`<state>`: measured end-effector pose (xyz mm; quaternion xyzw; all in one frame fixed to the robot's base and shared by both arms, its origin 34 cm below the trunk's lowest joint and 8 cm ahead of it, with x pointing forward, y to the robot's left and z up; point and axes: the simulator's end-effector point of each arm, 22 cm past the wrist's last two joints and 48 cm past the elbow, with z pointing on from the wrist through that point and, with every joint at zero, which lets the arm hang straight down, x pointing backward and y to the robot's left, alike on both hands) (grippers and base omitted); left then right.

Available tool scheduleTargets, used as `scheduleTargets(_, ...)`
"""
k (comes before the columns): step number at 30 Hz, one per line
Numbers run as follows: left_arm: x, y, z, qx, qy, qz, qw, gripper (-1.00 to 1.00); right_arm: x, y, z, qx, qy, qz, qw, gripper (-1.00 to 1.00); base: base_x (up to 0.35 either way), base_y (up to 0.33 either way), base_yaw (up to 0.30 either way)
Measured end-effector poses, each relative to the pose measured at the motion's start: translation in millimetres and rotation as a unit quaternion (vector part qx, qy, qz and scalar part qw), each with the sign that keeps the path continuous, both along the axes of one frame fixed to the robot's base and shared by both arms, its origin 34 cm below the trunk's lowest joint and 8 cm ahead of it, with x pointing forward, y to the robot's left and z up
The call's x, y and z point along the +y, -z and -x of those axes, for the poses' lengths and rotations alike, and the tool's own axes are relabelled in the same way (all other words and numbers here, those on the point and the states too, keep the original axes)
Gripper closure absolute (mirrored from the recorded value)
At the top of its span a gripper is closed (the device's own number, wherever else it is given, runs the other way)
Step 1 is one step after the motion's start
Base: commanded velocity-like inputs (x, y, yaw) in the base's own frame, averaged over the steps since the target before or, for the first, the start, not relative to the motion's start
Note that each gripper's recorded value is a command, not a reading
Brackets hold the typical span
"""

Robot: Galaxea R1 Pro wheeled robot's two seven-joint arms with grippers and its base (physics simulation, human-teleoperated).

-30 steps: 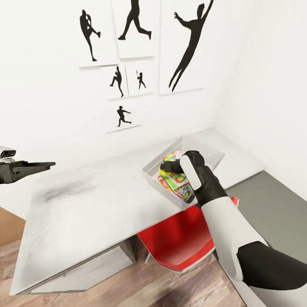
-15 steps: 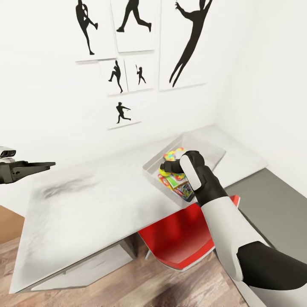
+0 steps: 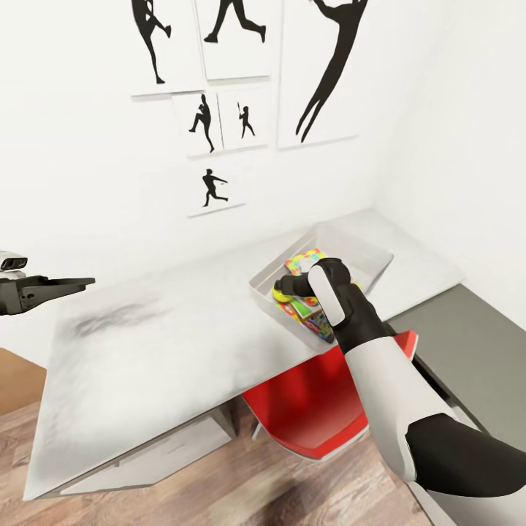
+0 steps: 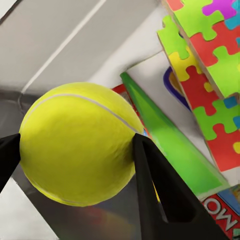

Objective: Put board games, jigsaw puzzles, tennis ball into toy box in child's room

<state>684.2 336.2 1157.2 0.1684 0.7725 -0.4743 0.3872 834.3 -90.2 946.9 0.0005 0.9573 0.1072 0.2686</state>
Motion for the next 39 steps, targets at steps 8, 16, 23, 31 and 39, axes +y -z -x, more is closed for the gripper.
scheduleTargets(8,0.0,0.5,-0.1,0.001,0.0,0.0,1.0,-1.0,1.0,-0.7,-0.3,0.001,0.002,-0.007,1.0,1.0,0.0,0.01,0.0)
scheduleTargets(16,0.0,0.8,0.0,0.001,0.0,0.0,1.0,-1.0,0.2,-0.8,-0.5,0.0,0.002,-0.004,1.0,-1.0,0.0,0.0,0.0)
scheduleTargets(23,0.0,0.7,-0.3,0.001,0.0,0.0,1.0,-1.0,1.7,-2.4,-1.1,-0.001,0.001,-0.008,1.0,-1.0,-0.075,0.025,0.0)
scheduleTargets(31,0.1,-4.1,1.4,-0.003,0.0,0.0,1.0,-1.0,5.6,-46.0,-13.2,-0.049,-0.001,-0.022,0.9986,-1.0,-0.149,0.007,0.0)
scheduleTargets(39,0.1,-11.2,3.8,-0.009,0.0,0.0,1.0,-1.0,5.1,-123.6,-22.8,-0.13,-0.006,-0.04,0.9907,-1.0,-0.011,-0.166,0.0)
